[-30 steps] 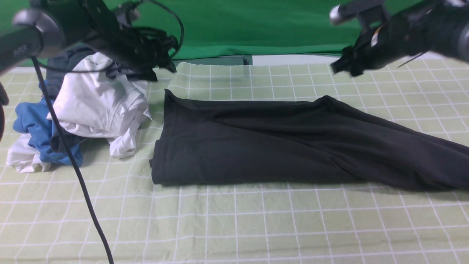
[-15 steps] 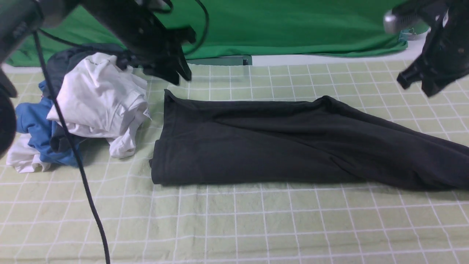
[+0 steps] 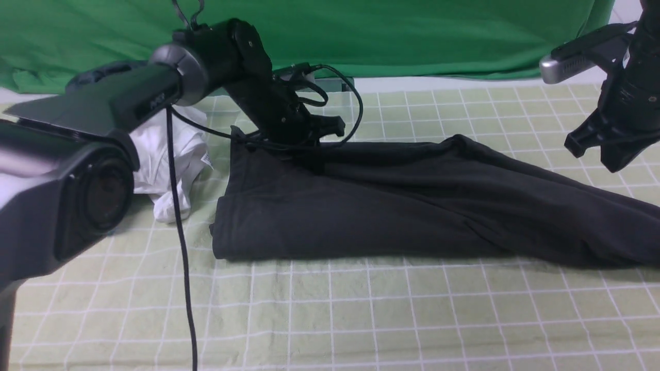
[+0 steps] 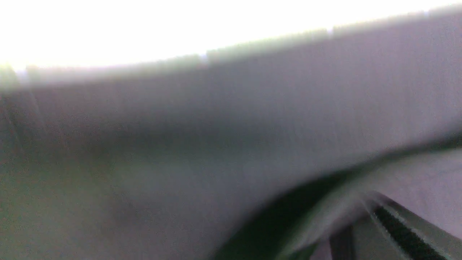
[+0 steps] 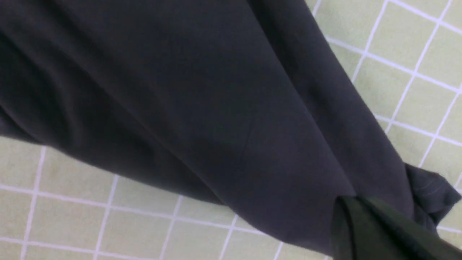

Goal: Fold a long-sleeved shirt over a green coffee tablecloth.
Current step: 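Pull the folded dark garment lengthwise by its ends to straighten it flat on the table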

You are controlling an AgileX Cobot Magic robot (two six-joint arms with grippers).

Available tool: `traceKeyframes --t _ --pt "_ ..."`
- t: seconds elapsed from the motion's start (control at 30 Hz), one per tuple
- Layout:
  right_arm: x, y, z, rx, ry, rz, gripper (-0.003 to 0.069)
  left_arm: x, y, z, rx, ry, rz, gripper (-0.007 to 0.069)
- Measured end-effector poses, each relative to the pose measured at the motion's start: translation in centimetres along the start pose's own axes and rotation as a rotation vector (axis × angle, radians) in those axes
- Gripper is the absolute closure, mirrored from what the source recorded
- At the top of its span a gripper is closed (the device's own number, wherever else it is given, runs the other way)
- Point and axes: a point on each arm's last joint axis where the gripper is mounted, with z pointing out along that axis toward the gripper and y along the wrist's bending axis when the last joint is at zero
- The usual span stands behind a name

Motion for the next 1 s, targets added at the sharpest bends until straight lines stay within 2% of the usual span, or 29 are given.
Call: traceKeyframes --t 0.17,0.27,0.37,0.4,0.5,0.6,0.67,0.7,0.73,0.8,0.9,0.93,0.97,1.0 --pt "1.3 -0.6 -2.2 0.010 -0.048 0.020 0.0667 -2.9 0.1 -1.9 0.007 -0.169 -0.031 0.0611" --pt "3.7 -2.5 -4.0 0.026 -0.085 0.071 0.0669 -5.9 -1.3 -7.1 0.044 -0.320 0.008 0.0611" --pt "5.3 -3.9 -4.1 0.016 -0.077 0.120 0.0669 -6.6 -2.3 -10.3 0.066 -0.355 0.041 0.0609" --pt "7.0 -5.3 -3.4 -0.012 -0.050 0.176 0.0669 -6.8 -3.3 -13.0 0.083 -0.362 0.075 0.0609" --pt "9.2 -7.6 -1.4 -0.093 -0.033 0.293 0.0669 -6.5 -4.7 -16.4 0.099 -0.364 0.125 0.0609" --pt "10.7 -9.2 1.0 -0.169 -0.040 0.417 0.0662 -6.3 -5.5 -18.1 0.112 -0.389 0.145 0.0608" --pt "11.3 -10.1 2.3 -0.179 -0.040 0.470 0.0641 -6.3 -5.6 -18.2 0.118 -0.386 0.146 0.0606" --pt "11.6 -10.8 3.6 -0.186 -0.033 0.504 0.0587 -6.2 -5.5 -18.1 0.118 -0.373 0.145 0.0603" --pt "11.6 -11.0 3.8 -0.183 -0.036 0.513 0.0569 -6.2 -5.5 -18.0 0.117 -0.370 0.144 0.0603" --pt "11.5 -11.9 5.7 -0.179 -0.039 0.566 0.0424 -6.0 -5.0 -16.9 0.111 -0.332 0.129 0.0597" --pt "11.1 -12.3 7.4 -0.177 -0.039 0.596 0.0258 -5.5 -4.2 -14.6 0.112 -0.252 0.092 0.0589" --pt "10.9 -12.4 8.0 -0.184 -0.028 0.601 0.0223 -5.3 -3.9 -13.8 0.113 -0.222 0.078 0.0588" --pt "10.9 -12.3 8.1 -0.186 -0.026 0.602 0.0223 -5.2 -3.8 -13.6 0.113 -0.214 0.074 0.0588" --pt "10.8 -12.3 9.2 -0.201 0.002 0.604 0.0196 -4.5 -2.9 -11.6 0.104 -0.137 0.047 0.0585"
